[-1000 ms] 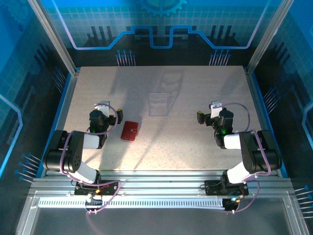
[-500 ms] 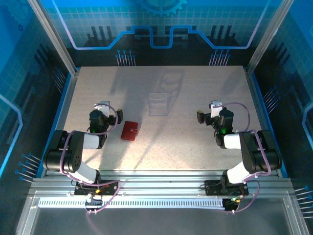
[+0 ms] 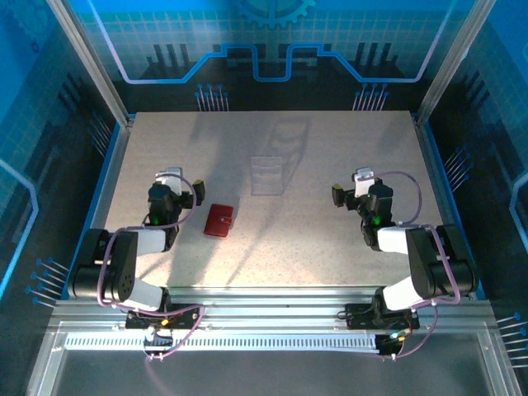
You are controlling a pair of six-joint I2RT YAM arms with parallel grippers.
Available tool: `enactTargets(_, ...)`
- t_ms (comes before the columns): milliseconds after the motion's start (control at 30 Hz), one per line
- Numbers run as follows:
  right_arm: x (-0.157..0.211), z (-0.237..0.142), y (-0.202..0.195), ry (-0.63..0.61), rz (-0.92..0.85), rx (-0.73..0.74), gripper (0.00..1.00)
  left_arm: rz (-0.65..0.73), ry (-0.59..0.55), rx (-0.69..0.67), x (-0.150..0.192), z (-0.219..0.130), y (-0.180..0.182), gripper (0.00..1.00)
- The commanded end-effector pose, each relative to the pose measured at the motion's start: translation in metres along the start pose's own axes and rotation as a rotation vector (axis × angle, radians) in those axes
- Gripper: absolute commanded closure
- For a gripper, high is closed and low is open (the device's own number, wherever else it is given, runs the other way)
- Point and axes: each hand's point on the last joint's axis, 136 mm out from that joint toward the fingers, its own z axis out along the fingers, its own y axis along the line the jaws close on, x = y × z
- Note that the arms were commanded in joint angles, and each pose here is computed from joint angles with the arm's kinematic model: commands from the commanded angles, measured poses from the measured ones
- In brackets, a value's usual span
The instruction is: Take the credit cards out of the card holder
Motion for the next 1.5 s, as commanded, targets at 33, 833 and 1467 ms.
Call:
enactTargets(33,-0.021,-0.003,0.003,-0.005,-0.031,-0.003,0.00,-0.034,0.023,-0.051,-0.016,-0.005,0.005,0.01)
enactTargets(833,-0.036,-0.056,0.108,0.308,0.173,-0.261,0.05,-0.326,0.615,0.168,0.033,-0.064,-0.080,0.01)
enactTargets(1467,-0.017,-0.070,0.171,0.573,0.442,-0.432,0.13,-0.440,0.867,0.222,0.086,-0.052,-0.104,0.07)
